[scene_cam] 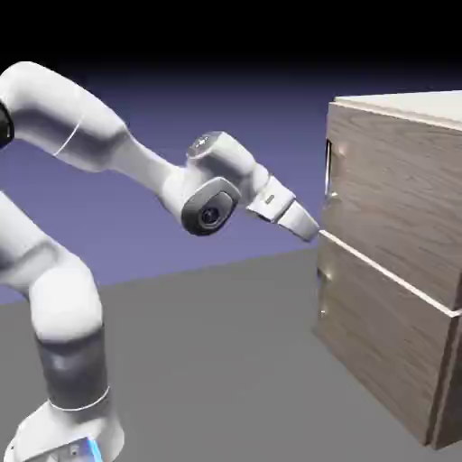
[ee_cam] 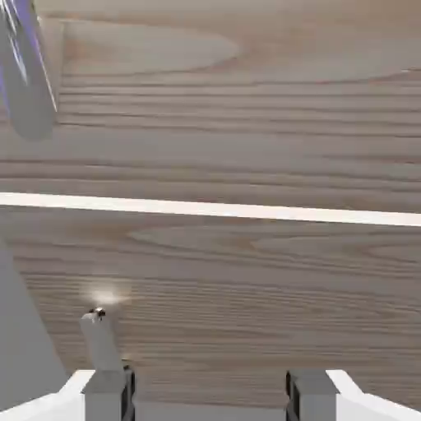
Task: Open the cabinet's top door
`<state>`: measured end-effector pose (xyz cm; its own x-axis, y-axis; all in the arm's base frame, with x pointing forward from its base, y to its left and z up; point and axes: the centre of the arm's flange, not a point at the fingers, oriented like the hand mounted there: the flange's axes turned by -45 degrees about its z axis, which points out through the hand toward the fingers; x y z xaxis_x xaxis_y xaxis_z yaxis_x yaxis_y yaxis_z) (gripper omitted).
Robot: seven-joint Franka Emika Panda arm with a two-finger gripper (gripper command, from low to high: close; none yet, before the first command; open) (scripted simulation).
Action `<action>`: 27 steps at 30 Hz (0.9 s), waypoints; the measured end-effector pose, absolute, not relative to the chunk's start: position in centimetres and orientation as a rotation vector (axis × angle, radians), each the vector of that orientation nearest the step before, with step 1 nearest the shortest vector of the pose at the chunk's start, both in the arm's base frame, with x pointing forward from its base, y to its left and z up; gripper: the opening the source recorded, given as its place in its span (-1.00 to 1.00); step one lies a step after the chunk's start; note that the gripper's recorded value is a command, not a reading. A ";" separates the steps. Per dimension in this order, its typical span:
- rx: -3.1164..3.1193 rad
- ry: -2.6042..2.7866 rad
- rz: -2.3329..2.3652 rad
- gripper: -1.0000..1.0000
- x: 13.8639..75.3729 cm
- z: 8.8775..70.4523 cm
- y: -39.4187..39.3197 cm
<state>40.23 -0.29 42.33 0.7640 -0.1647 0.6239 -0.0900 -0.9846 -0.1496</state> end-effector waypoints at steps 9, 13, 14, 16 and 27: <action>-2.603 1.105 -0.395 0.00 41.7 29.4 -2.0; -2.456 1.494 -0.190 0.00 41.0 24.2 -3.0; -2.414 1.590 -0.150 0.00 40.7 23.0 -3.2; -2.320 1.781 -0.085 0.00 40.1 20.9 -3.9; -1.577 2.654 -0.131 0.00 37.2 15.2 -8.8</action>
<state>37.23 -8.81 15.24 -0.4783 -0.8782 -0.0011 -0.8738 0.4761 -0.0991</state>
